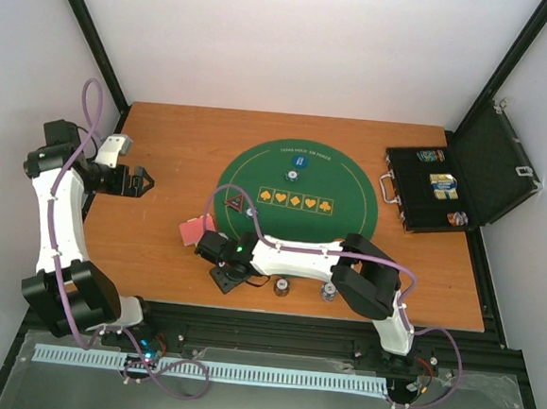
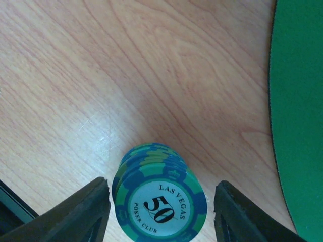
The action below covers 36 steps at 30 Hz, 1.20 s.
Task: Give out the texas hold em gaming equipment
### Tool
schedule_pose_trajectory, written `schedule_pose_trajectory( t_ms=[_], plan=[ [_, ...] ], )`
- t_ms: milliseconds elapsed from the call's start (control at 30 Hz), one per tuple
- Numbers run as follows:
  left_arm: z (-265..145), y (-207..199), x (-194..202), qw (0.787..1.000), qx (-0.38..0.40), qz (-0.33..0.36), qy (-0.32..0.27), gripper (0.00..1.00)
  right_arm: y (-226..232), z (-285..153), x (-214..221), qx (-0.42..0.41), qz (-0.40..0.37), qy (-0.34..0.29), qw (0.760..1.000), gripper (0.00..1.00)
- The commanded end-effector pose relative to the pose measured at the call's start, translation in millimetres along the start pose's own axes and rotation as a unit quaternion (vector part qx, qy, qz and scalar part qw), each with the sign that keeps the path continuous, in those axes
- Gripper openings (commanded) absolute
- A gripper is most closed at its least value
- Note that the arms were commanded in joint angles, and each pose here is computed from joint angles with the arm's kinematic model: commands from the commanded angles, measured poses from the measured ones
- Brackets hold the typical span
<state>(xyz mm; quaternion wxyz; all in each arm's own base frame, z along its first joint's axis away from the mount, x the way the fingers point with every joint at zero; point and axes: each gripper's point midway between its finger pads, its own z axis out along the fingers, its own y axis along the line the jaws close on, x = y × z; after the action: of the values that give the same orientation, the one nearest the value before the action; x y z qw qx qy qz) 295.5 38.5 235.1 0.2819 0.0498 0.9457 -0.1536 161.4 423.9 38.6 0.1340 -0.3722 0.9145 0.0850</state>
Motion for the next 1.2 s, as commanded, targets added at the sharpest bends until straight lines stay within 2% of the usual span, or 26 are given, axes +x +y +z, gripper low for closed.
schedule_pose_trajectory(
  t_ms=[0,333,467,567,900,1033,1167],
  plan=[
    [-10,-8,-2,1.0,0.002,0.008,-0.008,1.0,6,9,1,-0.003,-0.001,0.0,1.0,0.56],
    [-11,-7,-5,1.0,0.0,0.01,-0.012,1.0,5,9,-2,0.002,-0.002,-0.004,1.0,0.43],
    [-10,-7,-4,1.0,0.001,0.009,-0.01,1.0,8,1,-7,0.002,-0.006,-0.012,1.0,0.42],
    [-11,-8,-5,1.0,0.002,0.009,-0.011,1.0,9,-5,-11,0.003,-0.009,-0.017,1.0,0.35],
    [-10,-9,-5,1.0,0.006,0.008,-0.011,1.0,11,-45,-27,0.001,-0.019,-0.048,0.999,0.3],
    [-10,-9,-5,1.0,0.008,0.007,-0.011,1.0,-10,-61,-36,0.024,-0.009,-0.06,0.998,0.28],
    [-9,-8,-4,1.0,0.008,0.007,-0.009,1.0,-58,-78,-53,0.047,0.018,-0.076,0.996,0.29]
  ],
)
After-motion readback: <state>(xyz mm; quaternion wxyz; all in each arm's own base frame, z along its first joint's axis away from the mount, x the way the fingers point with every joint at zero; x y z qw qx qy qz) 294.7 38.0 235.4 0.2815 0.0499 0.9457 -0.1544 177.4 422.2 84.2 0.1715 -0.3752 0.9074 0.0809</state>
